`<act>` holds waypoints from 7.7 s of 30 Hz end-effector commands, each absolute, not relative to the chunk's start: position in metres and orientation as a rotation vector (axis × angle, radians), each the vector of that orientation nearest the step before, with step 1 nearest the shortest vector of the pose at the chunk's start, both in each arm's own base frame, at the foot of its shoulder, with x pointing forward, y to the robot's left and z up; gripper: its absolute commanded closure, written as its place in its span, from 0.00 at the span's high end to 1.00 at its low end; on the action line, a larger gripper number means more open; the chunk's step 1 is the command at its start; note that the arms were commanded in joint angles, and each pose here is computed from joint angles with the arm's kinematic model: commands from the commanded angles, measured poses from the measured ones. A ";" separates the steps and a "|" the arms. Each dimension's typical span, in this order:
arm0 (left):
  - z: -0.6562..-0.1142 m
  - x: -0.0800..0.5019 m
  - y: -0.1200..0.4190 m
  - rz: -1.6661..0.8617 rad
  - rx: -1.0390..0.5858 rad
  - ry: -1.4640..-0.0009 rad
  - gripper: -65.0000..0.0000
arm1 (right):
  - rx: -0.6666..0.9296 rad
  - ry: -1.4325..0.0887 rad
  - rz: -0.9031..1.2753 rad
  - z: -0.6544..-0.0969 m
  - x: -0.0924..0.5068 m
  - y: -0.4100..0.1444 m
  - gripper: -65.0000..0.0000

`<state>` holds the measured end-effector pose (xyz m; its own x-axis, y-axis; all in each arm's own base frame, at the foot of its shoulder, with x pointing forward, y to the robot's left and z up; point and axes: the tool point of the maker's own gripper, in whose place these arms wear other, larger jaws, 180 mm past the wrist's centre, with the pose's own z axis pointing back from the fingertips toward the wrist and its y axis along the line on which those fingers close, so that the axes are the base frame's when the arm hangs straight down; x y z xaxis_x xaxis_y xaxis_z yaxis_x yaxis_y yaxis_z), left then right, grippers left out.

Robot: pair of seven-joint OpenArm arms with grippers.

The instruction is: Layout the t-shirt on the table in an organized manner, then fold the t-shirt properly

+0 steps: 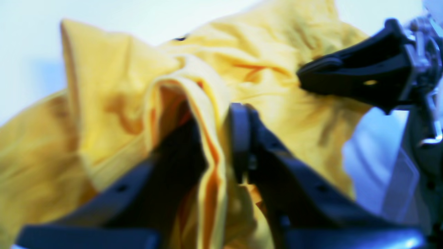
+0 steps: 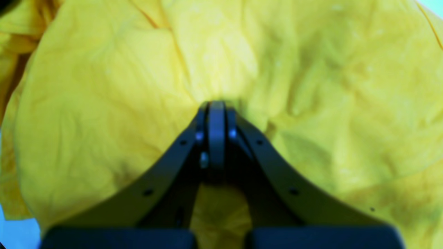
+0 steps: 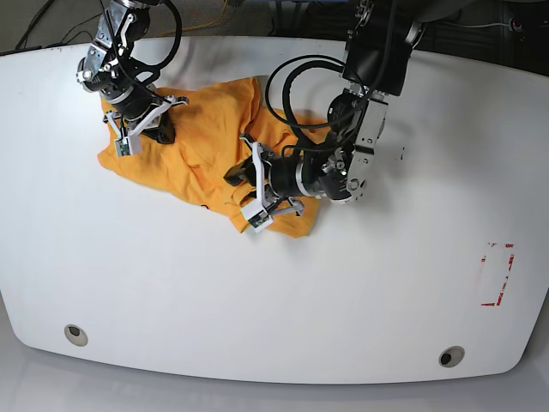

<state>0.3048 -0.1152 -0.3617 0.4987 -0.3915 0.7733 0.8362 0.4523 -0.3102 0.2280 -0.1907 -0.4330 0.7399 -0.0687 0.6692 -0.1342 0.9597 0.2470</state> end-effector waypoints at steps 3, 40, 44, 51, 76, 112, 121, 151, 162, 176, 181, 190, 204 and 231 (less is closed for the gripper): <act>-0.339 0.306 -0.136 -0.878 -0.808 -0.742 0.21 | 0.244 -0.649 0.074 -0.444 0.216 -0.198 0.00; -0.265 0.310 -0.141 -1.159 -0.640 -0.986 0.68 | 0.264 -0.648 0.108 -0.444 0.220 -0.187 0.00; -0.272 0.311 -0.128 -1.230 -0.512 -1.004 0.68 | 0.264 -0.648 0.108 -0.444 0.220 -0.187 0.00; -0.282 0.317 -0.100 -1.268 -0.369 -1.080 0.52 | 0.264 -0.648 0.108 -0.444 0.220 -0.187 0.00; -0.364 0.323 -0.085 -1.251 -0.259 -0.953 0.03 | 0.269 -0.656 0.105 -0.443 0.223 -0.184 0.00; -0.283 0.317 -0.166 -1.326 -0.389 -1.203 0.03 | 0.267 -0.670 0.108 -0.440 0.229 -0.185 0.00; -0.293 0.359 -0.094 -1.069 -0.280 -1.202 0.03 | 0.266 -0.673 0.109 -0.439 0.231 -0.185 0.00; -0.423 0.336 0.012 -0.952 -0.186 -0.879 0.03 | 0.246 -0.679 0.123 -0.435 0.233 -0.193 0.00; -0.425 0.332 0.043 -0.894 -0.144 -0.872 0.03 | 0.119 -0.757 0.235 -0.373 0.253 -0.201 0.00; -0.437 0.317 0.044 -0.887 -0.159 -0.838 0.03 | 0.254 -0.912 0.380 -0.307 0.294 -0.137 0.00; -0.438 0.316 0.043 -0.886 -0.162 -0.836 0.03 | 0.323 -0.924 0.448 -0.303 0.303 -0.098 0.00; -0.433 0.318 0.044 -0.885 -0.154 -0.850 0.03 | 0.417 -0.900 0.569 -0.304 0.298 -0.029 0.00; -0.422 0.330 0.061 -0.840 -0.117 -0.882 0.03 | 0.552 -0.737 0.624 -0.362 0.271 0.024 0.00; -0.421 0.332 0.093 -0.873 -0.049 -0.862 0.03 | 0.365 -0.627 0.643 -0.388 0.240 -0.066 0.00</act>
